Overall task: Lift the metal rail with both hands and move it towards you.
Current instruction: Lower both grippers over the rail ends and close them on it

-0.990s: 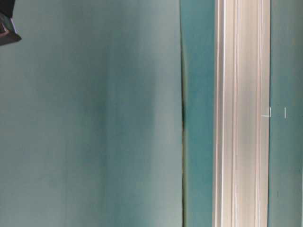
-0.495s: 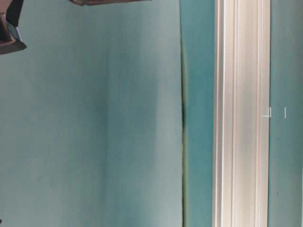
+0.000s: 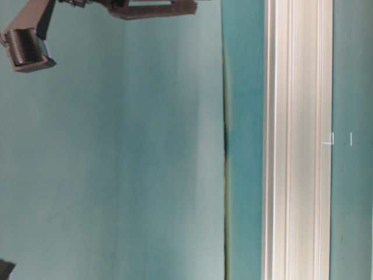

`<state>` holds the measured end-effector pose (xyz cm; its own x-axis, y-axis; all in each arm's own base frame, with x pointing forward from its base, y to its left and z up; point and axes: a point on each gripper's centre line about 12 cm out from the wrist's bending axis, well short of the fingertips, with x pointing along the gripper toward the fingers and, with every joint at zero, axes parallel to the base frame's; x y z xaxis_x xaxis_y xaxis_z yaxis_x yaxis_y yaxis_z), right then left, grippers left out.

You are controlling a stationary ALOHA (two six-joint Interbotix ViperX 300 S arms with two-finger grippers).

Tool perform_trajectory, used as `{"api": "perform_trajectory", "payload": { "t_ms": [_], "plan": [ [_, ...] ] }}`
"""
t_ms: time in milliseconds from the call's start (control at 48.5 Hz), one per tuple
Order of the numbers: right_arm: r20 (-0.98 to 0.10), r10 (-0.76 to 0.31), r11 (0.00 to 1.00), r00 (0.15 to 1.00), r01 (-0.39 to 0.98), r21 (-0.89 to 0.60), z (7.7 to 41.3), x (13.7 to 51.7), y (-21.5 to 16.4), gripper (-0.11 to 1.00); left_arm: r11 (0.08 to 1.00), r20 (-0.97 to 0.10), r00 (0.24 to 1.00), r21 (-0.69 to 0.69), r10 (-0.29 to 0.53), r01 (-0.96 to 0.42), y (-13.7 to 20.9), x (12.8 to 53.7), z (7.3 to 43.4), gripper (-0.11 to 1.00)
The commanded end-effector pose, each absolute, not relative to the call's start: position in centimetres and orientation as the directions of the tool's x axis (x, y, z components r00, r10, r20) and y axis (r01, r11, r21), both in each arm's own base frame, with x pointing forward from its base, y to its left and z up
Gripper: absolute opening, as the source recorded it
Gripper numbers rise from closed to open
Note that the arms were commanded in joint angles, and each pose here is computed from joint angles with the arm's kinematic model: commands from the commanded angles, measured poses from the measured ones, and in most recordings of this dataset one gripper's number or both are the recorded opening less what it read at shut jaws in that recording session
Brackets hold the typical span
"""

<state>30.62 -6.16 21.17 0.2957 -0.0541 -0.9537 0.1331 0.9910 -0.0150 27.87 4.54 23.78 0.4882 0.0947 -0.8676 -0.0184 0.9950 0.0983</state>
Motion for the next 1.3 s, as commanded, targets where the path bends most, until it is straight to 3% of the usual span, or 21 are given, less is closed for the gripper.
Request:
{"api": "perform_trajectory", "payload": {
  "t_ms": [0, 165, 742, 1278],
  "plan": [
    [-0.954, -0.056, 0.991, 0.295, 0.135, -0.016, 20.8, 30.7, -6.2, 1.0, 0.994, -0.85, 0.517, 0.105, 0.101, -0.022, 4.7, 28.4, 23.9, 0.95],
    [-0.955, -0.053, 0.991, 0.293, 0.13, -0.015, 20.1, 30.5, -6.0, 1.0, 0.994, -0.845, 0.526, 0.104, 0.102, -0.026, 4.8, 28.9, 23.1, 0.95],
    [-0.957, -0.047, 0.994, 0.287, 0.105, -0.017, 15.4, 30.7, -5.6, 1.0, 0.995, -0.889, 0.448, 0.09, 0.097, -0.036, 5.6, 30.3, 18.5, 0.95],
    [-0.965, -0.034, 0.995, 0.262, 0.101, -0.008, 11.3, 29.9, -5.0, 1.0, 0.995, -0.881, 0.463, 0.087, 0.097, -0.042, 5.9, 31.6, 14.2, 0.95]
  ]
}}
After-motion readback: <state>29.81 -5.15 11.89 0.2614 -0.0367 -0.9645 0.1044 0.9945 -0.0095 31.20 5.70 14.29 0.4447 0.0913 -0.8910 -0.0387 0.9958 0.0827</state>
